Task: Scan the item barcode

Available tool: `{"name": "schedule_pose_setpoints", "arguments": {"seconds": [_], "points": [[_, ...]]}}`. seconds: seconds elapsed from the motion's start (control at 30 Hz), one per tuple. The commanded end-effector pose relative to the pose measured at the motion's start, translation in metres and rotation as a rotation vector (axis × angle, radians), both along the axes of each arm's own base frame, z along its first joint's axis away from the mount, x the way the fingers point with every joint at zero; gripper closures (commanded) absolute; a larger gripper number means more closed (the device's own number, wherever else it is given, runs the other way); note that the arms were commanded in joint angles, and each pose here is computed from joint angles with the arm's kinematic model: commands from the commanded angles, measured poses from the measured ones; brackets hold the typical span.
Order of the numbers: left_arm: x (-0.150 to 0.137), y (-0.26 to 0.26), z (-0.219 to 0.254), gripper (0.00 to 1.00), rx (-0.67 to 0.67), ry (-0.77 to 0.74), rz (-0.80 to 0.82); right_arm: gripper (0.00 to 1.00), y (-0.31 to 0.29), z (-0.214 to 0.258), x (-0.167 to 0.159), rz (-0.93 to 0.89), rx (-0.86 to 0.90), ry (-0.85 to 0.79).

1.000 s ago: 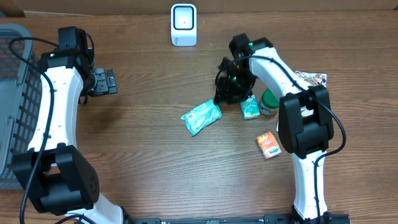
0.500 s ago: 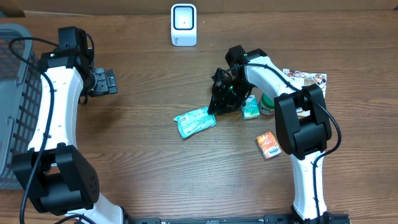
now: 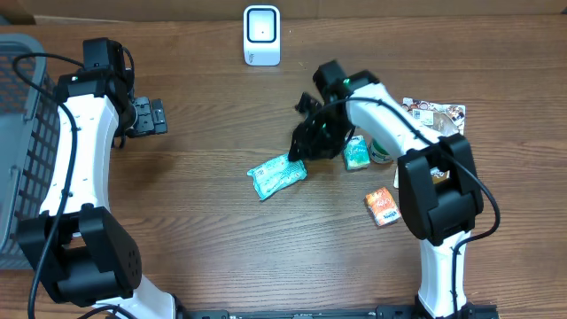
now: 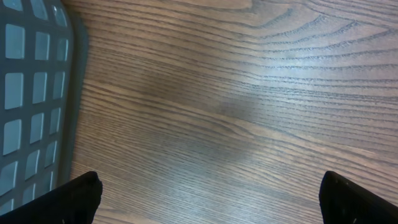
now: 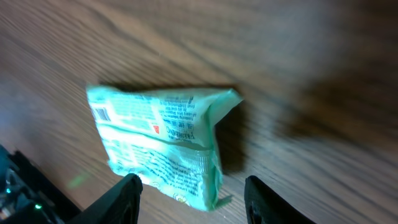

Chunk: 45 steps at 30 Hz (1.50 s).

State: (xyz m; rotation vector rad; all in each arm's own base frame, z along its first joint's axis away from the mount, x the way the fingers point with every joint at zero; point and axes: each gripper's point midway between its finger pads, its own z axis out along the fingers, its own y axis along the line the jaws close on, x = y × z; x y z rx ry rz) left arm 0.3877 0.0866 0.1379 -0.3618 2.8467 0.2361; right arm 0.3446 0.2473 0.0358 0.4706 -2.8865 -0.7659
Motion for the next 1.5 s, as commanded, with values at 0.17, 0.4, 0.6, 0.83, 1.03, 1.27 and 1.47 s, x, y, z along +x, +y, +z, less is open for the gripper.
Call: {"name": "schedule_pose_setpoints", "arguments": {"seconds": [0.17, 0.4, 0.6, 0.83, 1.03, 1.27, 1.47], "points": [[0.001, 0.002, 0.002, 0.0, 0.003, -0.006, 0.007, 0.51, 0.0, -0.027, -0.01, 0.022, -0.009, -0.044], [0.001, 0.002, 0.002, 0.0, 0.003, -0.006, 0.007, 0.81, 0.001, -0.038, -0.015, 0.023, 0.014, -0.041], [0.001, 0.002, 0.002, 0.0, 0.002, -0.006, 0.007, 0.96, 0.004, -0.035, -0.02, 0.036, 0.041, -0.023], [0.001, 0.002, 0.002, 0.0, 0.003, -0.007, 0.007, 0.96, 0.018, 0.009, -0.01, 0.034, 0.145, -0.034], [0.001, 0.002, 0.002, 0.0, 0.003, -0.006, 0.007, 0.96, 0.021, 0.09, -0.001, 0.047, 0.212, -0.197], [0.001, 0.002, 0.002, 0.0, 0.003, -0.006, 0.007, 0.96, 0.013, 0.14, -0.017, 0.05, 0.24, -0.261], [0.001, 0.002, 0.002, 0.0, 0.003, -0.006, 0.007, 0.96, 0.001, 0.151, -0.009, -0.037, 0.247, -0.252]]}}
